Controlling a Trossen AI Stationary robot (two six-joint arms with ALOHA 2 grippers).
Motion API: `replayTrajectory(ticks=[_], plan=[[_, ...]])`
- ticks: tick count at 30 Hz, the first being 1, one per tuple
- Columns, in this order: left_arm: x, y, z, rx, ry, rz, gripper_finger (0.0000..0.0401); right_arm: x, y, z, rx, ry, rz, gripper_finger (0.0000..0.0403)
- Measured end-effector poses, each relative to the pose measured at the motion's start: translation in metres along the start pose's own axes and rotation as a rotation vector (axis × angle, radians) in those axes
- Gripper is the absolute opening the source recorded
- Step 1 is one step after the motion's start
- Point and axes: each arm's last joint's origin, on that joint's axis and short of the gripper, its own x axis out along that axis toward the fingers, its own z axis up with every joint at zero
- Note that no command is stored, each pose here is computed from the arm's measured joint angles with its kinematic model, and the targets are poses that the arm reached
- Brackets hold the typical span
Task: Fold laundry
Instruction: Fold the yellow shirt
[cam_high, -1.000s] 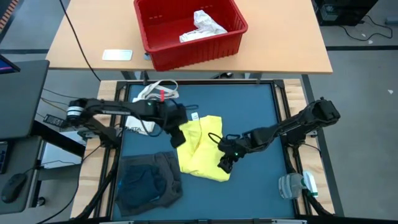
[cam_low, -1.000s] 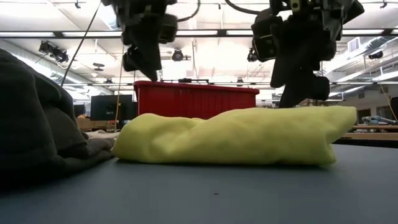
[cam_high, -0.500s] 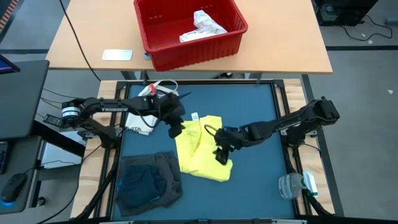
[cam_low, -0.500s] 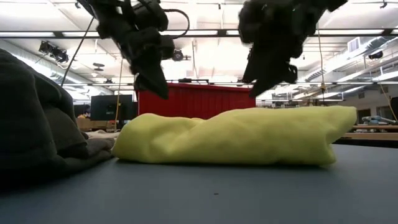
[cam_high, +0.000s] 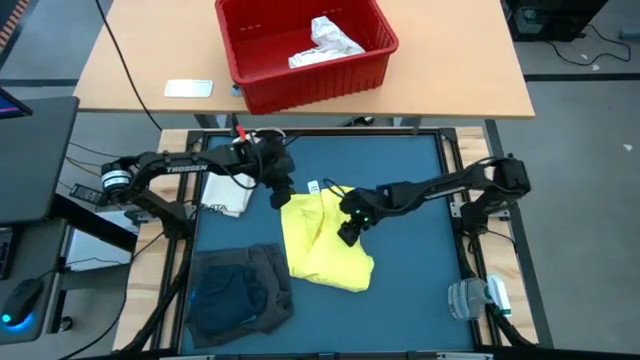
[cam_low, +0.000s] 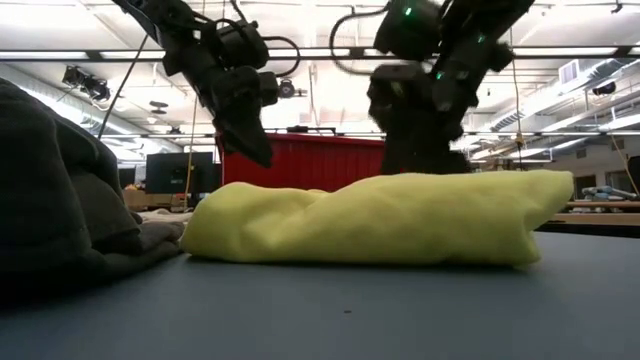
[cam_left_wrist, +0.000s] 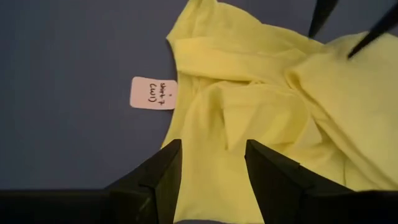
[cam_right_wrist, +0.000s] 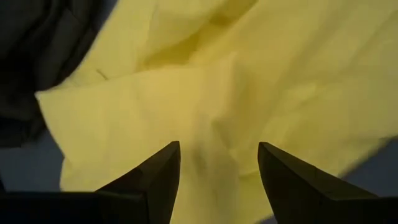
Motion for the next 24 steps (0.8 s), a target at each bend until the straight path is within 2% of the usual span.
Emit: replayTrajectory(ticks=[3,5,7,9,10,14,19,24], plan=[[0.0,0.002,0.0,-0.006,-0.001,0.003,0.0181,0.017,0.0,0.001,0.004,0.043,0.074,0.0213],[0.0,0.002,0.0,-0.008,0.003,0.003,0.0181,0.024,0.0,0.0,0.026,0.075,0.098,0.0189],[0.0,0.001,-0.001,-0.024,0.012,0.002,0.0181,0.027,0.002,-0.006,0.033,0.127,0.111,0.0134],[0.0,0.0,-0.002,-0.039,0.022,-0.001,0.0181,0.02,0.009,-0.012,0.011,0.161,0.14,0.0055],[0.0,0.0,-0.003,-0.047,0.031,-0.002,0.0181,0.013,0.016,-0.016,-0.015,0.163,0.164,0.0029],[0.001,-0.006,-0.004,-0.052,0.043,-0.035,0.0181,-0.026,0.044,-0.034,-0.049,0.168,0.269,0.0018],[0.003,-0.016,-0.001,-0.069,0.021,-0.091,0.0181,-0.069,0.068,-0.072,-0.105,0.216,0.313,0.0012],[0.006,-0.031,0.003,-0.069,-0.015,-0.13,0.0181,-0.074,0.089,-0.115,-0.173,0.322,0.343,0.0012]])
